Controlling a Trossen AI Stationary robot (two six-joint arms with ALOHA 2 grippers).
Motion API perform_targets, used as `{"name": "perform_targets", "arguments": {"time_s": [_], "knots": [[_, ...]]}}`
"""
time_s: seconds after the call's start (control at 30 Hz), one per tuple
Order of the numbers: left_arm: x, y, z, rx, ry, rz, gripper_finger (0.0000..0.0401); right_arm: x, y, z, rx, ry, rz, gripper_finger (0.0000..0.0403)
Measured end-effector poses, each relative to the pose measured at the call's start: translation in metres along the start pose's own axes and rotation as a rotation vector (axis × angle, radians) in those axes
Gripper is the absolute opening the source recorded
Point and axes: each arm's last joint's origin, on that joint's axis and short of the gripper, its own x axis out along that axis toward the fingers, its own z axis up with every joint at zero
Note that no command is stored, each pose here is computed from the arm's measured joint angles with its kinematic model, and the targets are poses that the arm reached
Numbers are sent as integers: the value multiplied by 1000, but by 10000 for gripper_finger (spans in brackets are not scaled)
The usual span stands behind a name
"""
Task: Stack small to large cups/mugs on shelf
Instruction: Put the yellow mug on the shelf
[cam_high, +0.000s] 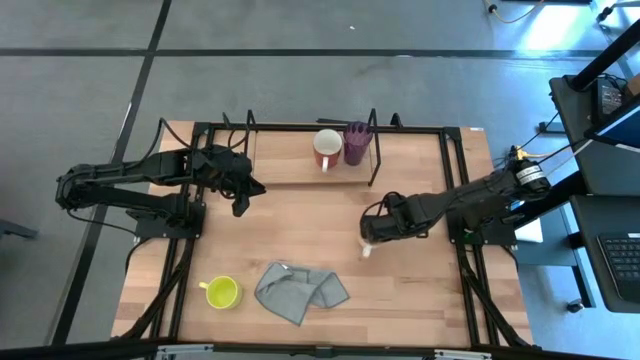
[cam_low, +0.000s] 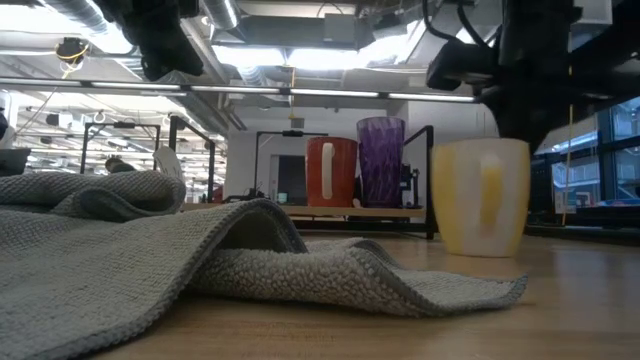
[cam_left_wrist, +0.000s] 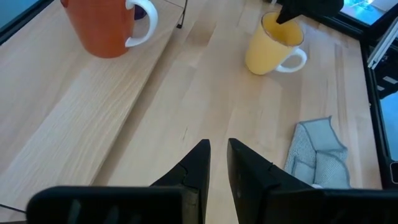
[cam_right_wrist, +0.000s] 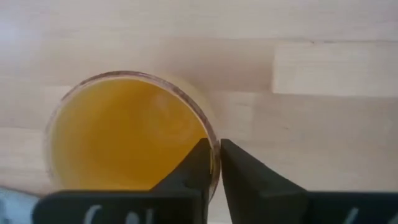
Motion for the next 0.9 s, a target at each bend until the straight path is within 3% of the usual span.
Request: {"name": "perform_targets", "arguments": {"time_s": [0.3,0.57,0.9], "knots": [[0,0,0,-14,0,0,49,2,9,16,-27,-25,51,16],[0,0,0,-15,0,0,49,4,23,35,-69,-45,157,36],[0,0,1,-23,-9,15,49,4,37,60,-144,-81,278,25]]}}
